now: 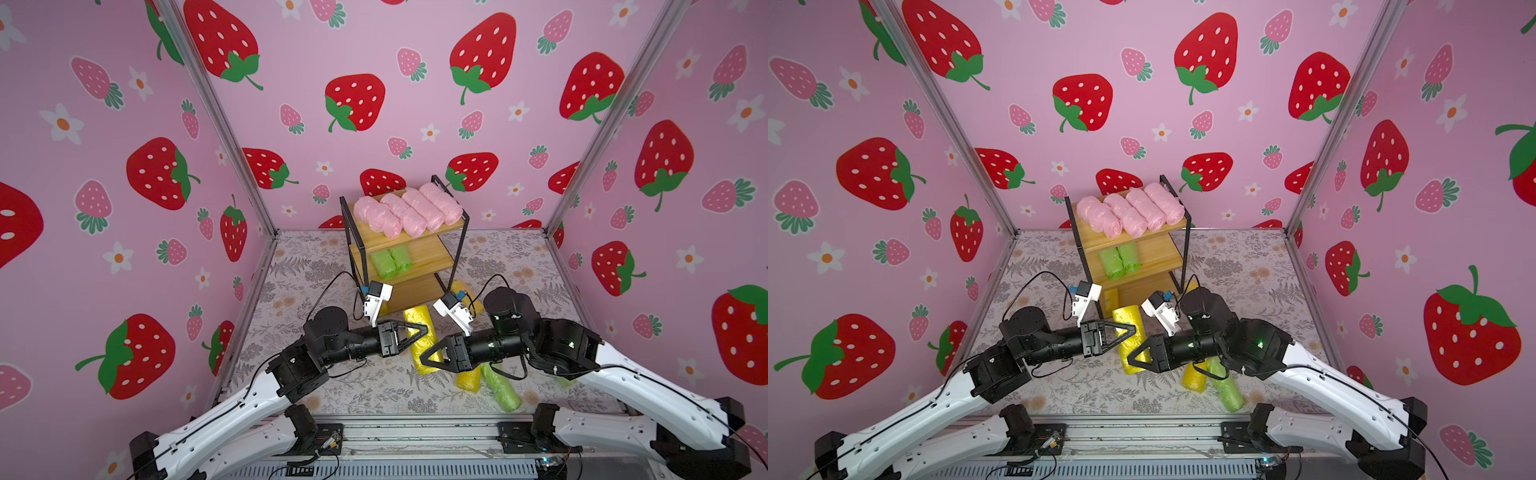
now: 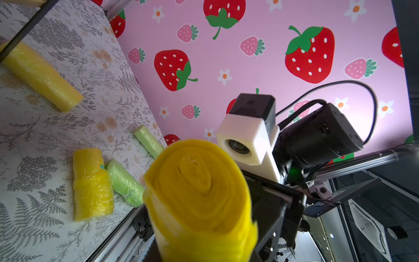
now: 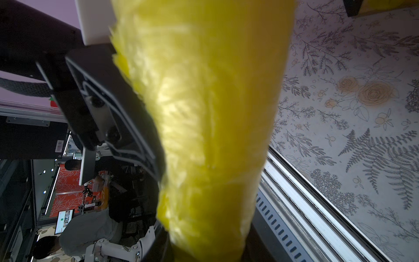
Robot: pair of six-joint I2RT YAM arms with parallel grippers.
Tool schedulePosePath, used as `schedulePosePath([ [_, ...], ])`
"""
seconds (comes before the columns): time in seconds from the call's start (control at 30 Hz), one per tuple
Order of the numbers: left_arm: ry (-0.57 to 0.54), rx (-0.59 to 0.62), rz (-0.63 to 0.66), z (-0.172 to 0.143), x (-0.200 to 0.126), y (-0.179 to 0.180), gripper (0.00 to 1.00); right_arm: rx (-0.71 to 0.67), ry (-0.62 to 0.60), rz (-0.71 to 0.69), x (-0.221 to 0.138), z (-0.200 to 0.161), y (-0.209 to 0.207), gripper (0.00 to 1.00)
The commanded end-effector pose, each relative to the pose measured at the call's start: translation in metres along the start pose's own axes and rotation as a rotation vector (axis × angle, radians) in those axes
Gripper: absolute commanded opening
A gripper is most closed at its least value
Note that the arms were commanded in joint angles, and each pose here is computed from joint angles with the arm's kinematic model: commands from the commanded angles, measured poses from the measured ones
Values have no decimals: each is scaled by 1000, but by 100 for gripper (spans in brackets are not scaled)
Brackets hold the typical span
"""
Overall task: Sort the rolls of trash bags by color and place them on the shelf
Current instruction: Pick up the roll of trash bags from the center of the board.
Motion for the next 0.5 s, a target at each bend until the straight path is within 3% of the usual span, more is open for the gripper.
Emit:
schedulePosePath([
  [0.0,53,75,-113,-3,-3,-31,0,-31,-77,-8,-16,8,10,65],
  [0.07,27,65,-95,-2,-3,-29,0,-26,-87,-44,-22,4,7,83],
  [0.17,-92,10,-40,2,-7,-17,0,-32,-100,-110,-30,-4,0,100],
  [0.37,-368,-162,-26,3,-14,26,0,-11,-281,-107,-39,-19,-18,99],
  [0.47,-436,-241,-39,0,-13,46,0,18,-358,-72,-30,-20,-28,99],
])
Point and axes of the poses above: each gripper's point midway between its finger pads, its own x axis out along the fingers, its own y axis along the line the jaws close on, z = x × y, the point moved 10 cm from there along -x, back along the fingers, and after that the axes turned 8 degrees about -x, right-handed, at the moved point
